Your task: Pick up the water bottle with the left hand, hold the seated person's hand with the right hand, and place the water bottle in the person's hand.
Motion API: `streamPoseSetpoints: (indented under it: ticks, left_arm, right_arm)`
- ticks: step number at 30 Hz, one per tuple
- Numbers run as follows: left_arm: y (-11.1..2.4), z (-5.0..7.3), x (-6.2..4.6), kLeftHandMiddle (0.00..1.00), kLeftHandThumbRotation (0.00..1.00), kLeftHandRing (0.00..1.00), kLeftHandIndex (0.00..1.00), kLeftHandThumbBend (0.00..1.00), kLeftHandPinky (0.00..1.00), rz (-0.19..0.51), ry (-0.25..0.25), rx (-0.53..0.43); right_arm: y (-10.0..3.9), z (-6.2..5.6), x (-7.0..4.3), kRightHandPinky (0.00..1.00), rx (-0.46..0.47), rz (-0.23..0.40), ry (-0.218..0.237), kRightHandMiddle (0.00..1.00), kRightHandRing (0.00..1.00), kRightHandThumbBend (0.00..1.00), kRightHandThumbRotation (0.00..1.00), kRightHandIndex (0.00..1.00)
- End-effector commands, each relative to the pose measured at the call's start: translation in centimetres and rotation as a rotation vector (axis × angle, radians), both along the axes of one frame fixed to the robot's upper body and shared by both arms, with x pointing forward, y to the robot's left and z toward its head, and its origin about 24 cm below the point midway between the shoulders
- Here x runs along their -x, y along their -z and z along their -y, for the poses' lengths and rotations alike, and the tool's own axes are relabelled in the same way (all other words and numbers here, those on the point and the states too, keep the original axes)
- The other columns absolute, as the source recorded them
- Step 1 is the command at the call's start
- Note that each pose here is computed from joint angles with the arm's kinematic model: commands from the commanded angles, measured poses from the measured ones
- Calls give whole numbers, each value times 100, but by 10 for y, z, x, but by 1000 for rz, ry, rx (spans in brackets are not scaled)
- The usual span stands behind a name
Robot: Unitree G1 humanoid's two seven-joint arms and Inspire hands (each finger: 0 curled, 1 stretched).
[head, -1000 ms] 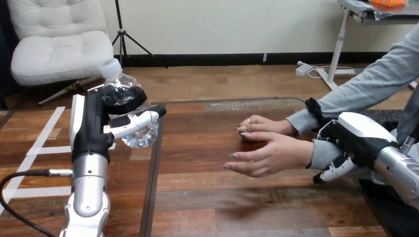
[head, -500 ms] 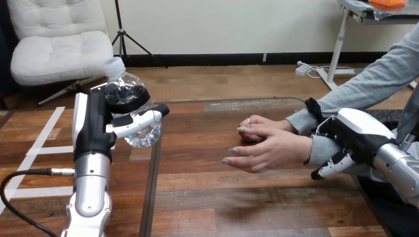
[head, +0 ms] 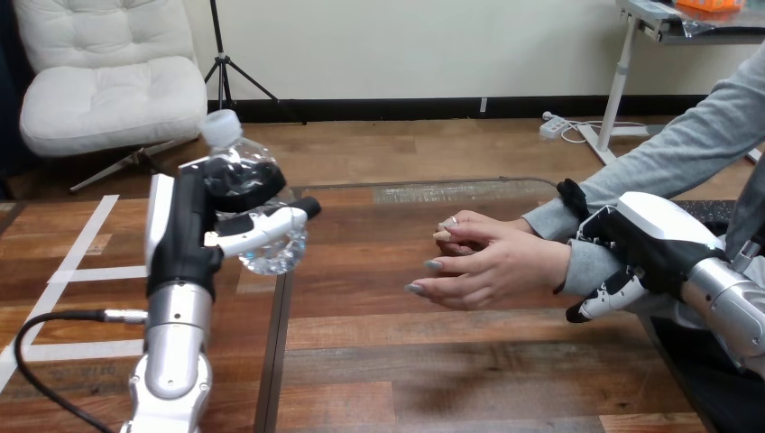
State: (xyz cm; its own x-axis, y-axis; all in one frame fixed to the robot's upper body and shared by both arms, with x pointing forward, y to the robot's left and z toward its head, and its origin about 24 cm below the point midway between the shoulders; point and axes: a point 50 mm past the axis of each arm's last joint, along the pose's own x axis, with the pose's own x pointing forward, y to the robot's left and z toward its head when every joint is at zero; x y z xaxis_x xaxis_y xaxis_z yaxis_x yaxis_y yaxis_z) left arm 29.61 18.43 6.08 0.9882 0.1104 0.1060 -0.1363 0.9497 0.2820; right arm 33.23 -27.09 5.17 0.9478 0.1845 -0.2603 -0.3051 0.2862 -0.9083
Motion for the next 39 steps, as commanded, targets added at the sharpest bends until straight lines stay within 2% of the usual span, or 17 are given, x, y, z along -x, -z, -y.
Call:
streamPoseSetpoints:
  ticks: [1,19,39]
  left_arm:
    - [-28,16,-8,39,0,35,40,75,29,110,68,-2]
    - [-29,37,-11,38,0,34,39,76,27,104,120,-18]
    - [-29,55,-17,38,0,34,39,76,28,99,186,19]
  right_arm:
    - [-21,-13,-11,23,-58,91,-42,34,28,86,0,35]
    - [-24,-17,-12,23,-78,105,-63,33,27,86,0,33]
    - [-26,-21,-12,25,-83,116,-85,33,28,86,0,33]
